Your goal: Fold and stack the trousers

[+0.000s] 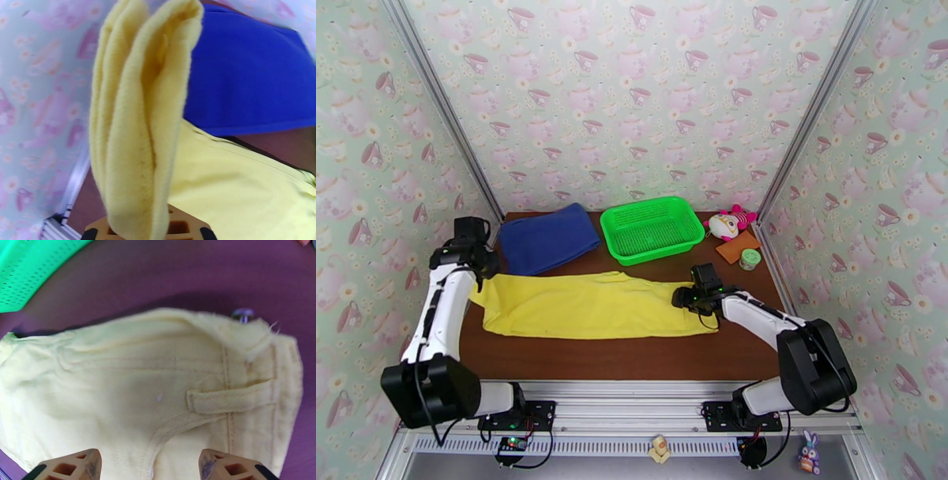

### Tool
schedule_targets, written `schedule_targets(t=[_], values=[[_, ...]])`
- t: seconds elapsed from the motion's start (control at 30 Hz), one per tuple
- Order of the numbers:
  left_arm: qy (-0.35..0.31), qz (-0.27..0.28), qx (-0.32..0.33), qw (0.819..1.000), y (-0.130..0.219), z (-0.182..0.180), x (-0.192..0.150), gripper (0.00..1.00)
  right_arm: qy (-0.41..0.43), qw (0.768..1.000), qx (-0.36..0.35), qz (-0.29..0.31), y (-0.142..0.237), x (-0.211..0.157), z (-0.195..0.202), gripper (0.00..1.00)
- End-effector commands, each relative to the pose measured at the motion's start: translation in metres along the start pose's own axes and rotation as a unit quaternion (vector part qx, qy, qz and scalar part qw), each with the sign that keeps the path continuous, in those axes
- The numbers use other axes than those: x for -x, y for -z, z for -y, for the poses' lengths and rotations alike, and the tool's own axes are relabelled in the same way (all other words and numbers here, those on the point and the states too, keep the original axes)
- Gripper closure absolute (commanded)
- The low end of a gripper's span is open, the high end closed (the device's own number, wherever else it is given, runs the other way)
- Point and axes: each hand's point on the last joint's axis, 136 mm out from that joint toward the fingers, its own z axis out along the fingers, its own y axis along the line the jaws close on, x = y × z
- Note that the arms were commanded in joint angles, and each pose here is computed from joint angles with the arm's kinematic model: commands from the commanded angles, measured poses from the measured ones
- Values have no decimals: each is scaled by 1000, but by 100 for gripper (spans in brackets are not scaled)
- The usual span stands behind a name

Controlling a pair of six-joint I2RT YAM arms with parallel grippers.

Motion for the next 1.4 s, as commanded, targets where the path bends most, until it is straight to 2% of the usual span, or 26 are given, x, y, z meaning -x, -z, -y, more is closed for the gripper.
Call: schedule_targets(t=[0.0,0.1,0.23,0.33,0.6,0.83,0.93,1.03,1.1,1.2,1.3,1.37], values=[[35,-3,-73,997,5,53,-18,100,32,999,1,17,17,20,-11,31],[6,-34,-104,994,3,98,-36,100,41,999,8,9,14,23,-16,32],[-35,-82,-78,993,-16,133,-60,100,38,999,27,1,6,17,-21,32],[-55,-96,-69,991,-26,155,-75,100,34,999,31,0,5,13,-20,31],[-104,-113,-81,985,-33,210,-97,100,38,999,29,-2,4,7,-17,31],[-165,-158,-85,970,-40,241,-146,100,42,999,31,-3,2,10,-19,31],[-186,-172,-115,960,-37,259,-164,99,44,999,30,-6,-1,11,-19,31],[-199,-164,-147,955,-20,274,-166,89,45,999,29,-8,-2,13,-20,31],[-210,-146,-193,947,0,286,-161,69,45,999,29,-8,-2,14,-21,31],[-213,-108,-267,934,27,295,-151,52,48,998,36,-5,-1,17,-24,31],[-207,-52,-306,928,38,285,-143,35,55,997,52,3,1,19,-34,31],[-195,-45,-310,929,31,270,-146,30,61,997,56,3,1,19,-40,31]])
